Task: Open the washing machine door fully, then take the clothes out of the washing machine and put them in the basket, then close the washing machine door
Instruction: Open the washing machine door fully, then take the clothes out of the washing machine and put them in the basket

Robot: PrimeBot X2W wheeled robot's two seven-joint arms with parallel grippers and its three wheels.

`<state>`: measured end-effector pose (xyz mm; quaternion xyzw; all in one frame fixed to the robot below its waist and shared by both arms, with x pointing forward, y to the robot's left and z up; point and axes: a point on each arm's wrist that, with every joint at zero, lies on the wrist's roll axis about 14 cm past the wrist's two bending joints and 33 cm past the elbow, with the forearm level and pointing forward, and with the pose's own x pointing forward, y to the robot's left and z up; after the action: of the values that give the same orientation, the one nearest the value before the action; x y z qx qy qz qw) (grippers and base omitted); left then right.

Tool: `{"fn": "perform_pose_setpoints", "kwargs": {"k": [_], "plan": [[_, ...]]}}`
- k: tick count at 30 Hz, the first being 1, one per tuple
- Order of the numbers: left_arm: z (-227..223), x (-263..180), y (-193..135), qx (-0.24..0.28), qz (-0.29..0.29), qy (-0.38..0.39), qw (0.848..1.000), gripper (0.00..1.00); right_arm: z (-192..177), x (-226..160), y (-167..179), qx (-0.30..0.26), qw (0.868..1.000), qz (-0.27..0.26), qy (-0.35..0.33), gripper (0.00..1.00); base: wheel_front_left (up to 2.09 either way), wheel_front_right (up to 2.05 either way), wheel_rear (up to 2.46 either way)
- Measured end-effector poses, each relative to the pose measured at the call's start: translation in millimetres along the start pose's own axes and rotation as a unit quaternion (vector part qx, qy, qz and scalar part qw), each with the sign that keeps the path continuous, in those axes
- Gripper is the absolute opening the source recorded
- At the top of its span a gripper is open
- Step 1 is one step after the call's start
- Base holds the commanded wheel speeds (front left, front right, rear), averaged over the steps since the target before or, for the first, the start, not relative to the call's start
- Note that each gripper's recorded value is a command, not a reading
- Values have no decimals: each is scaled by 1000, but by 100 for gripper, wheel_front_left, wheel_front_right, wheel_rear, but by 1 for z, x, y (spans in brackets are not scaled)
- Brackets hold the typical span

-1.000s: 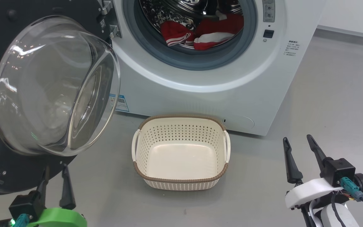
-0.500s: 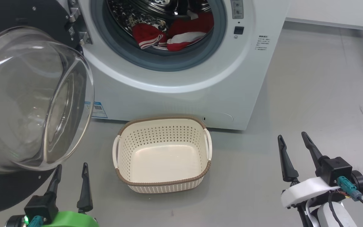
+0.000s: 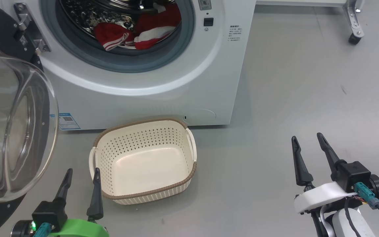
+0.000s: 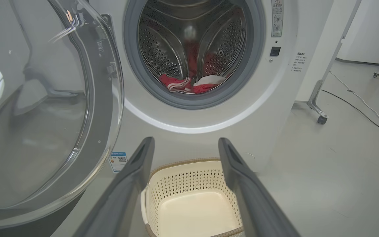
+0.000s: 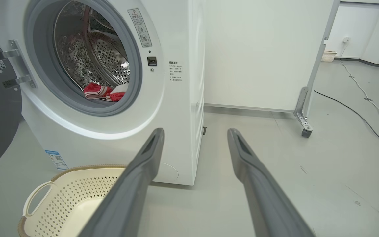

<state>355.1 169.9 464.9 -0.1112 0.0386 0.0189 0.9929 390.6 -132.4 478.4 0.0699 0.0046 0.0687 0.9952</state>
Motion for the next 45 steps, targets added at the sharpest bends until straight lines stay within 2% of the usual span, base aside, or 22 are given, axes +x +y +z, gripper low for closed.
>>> {"fn": "perform_pose_setpoints", "kwargs": {"k": [9, 45], "plan": [[-11, 8, -18, 2, -27, 20, 999, 100, 3, -6, -18, -1, 1000, -31, -4, 100, 0, 0, 0], [-5, 7, -16, 15, -19, 18, 1000, 100, 2, -17, -12, 9, 1000, -30, -2, 100, 12, -12, 0]]}}
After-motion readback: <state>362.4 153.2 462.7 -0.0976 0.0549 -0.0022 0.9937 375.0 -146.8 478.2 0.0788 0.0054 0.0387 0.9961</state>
